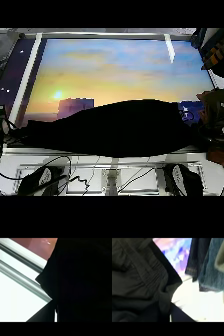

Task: Fold the clothes and pants, and hang the long-sleeved shirts on hangers.

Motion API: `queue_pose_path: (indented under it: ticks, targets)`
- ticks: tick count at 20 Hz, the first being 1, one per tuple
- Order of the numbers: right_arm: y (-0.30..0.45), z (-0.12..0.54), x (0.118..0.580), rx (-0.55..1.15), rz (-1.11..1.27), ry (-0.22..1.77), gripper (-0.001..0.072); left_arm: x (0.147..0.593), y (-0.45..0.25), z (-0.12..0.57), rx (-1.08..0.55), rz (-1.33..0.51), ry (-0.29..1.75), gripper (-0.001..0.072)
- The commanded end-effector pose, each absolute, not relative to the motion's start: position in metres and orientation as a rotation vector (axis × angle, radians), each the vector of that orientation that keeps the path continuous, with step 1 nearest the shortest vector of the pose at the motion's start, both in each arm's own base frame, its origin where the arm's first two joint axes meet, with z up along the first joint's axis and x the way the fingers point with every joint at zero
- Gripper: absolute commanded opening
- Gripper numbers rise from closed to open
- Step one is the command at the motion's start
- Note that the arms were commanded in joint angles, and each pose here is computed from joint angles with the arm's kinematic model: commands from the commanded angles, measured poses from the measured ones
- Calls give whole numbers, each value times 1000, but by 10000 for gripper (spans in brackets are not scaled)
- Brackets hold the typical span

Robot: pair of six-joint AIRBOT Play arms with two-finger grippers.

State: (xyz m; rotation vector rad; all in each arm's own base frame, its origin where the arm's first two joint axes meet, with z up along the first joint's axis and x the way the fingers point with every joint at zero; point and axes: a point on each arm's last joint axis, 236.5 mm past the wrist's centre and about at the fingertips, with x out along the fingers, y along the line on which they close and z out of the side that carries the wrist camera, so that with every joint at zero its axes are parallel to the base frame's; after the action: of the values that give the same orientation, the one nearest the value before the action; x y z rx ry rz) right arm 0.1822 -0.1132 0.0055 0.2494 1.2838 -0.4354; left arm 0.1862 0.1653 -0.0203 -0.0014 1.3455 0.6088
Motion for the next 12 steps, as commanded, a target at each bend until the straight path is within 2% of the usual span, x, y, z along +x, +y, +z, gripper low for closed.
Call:
queue_pose_path:
  ticks: [1, 2, 3, 4, 7, 10, 12]
  targets:
    - [-96, -2, 151, 263, -392, 1439, 632, 187, 167, -20, 5, 611, 1339, 173]
    - [-92, -3, 143, 261, -376, 1475, 673, 186, 167, -20, 5, 611, 1342, 392]
    - [-89, -3, 138, 264, -367, 1501, 673, 185, 167, -20, 11, 608, 1348, 557]
    - [-88, -3, 136, 266, -364, 1512, 673, 183, 167, -20, 23, 601, 1360, 579]
    - [-99, 3, 156, 239, -379, 1417, 672, 181, 166, -20, 28, 597, 1372, 579]
    - [-132, 25, 220, 155, -421, 1117, 670, 190, 170, -7, 28, 605, 1334, 579]
    - [-143, 28, 255, 158, -414, 1016, 647, 200, 174, 8, 28, 614, 1289, 579]
